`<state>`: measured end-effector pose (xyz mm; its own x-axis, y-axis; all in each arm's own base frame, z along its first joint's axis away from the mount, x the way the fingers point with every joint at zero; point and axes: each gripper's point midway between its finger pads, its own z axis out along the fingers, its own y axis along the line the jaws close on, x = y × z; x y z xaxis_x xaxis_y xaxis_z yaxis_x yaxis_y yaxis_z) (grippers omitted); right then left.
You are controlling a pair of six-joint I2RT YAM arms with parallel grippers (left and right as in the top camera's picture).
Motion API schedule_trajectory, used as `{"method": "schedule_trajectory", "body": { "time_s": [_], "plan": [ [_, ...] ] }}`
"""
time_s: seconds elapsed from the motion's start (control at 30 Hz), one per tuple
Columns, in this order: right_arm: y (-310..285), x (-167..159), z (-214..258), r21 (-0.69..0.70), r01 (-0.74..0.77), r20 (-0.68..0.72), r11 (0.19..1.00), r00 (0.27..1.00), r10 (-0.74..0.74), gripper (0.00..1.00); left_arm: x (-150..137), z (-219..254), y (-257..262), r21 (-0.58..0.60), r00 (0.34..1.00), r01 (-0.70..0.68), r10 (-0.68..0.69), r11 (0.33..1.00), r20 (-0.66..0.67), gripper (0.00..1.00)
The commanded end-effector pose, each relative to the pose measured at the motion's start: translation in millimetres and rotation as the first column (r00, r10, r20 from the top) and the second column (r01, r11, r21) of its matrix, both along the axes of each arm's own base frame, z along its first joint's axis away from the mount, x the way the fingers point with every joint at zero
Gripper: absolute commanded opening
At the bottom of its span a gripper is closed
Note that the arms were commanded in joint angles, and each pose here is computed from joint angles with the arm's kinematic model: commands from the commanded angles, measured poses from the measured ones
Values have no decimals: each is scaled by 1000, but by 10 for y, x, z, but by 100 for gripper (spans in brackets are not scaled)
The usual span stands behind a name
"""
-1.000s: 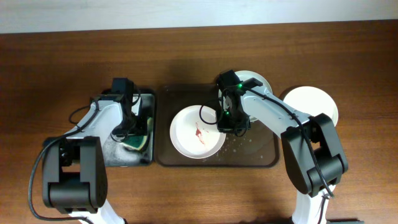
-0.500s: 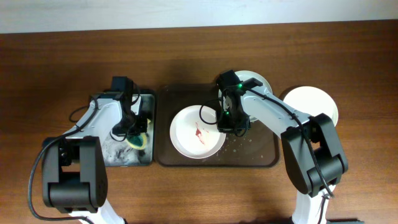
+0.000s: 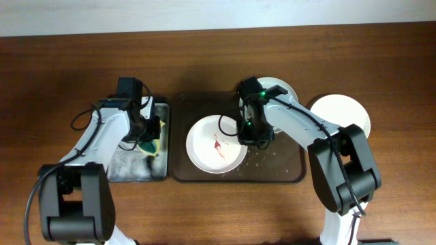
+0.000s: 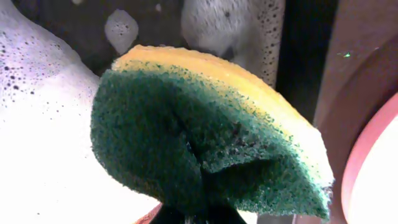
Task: Clean dirty plates on tray and stack at the side
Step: 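Dip the sponge in the soapy tray with the left gripper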
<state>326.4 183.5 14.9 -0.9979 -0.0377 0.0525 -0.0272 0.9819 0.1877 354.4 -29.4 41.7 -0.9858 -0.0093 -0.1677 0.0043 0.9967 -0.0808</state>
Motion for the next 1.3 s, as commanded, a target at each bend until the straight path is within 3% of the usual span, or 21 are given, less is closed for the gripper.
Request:
{"method": "schedule_trajectory", "body": {
  "time_s": [0.0,0.53,0.93,1.27],
  "plan": [
    [-47,37,56,-15,6,23,1000,1000,-6,10,142,271,-18,-24,996,-10,12,1000,91,0],
    [-47,37,56,-15,6,23,1000,1000,-6,10,240,704,-21,-31,972,-6,14,999,234,0],
    [-47,36,56,-15,6,23,1000,1000,-6,10,278,1427,-22,-41,893,2,17,999,450,0],
    [-47,37,56,-15,6,23,1000,1000,-6,10,287,1529,-23,-43,876,4,17,999,482,0]
  ]
}}
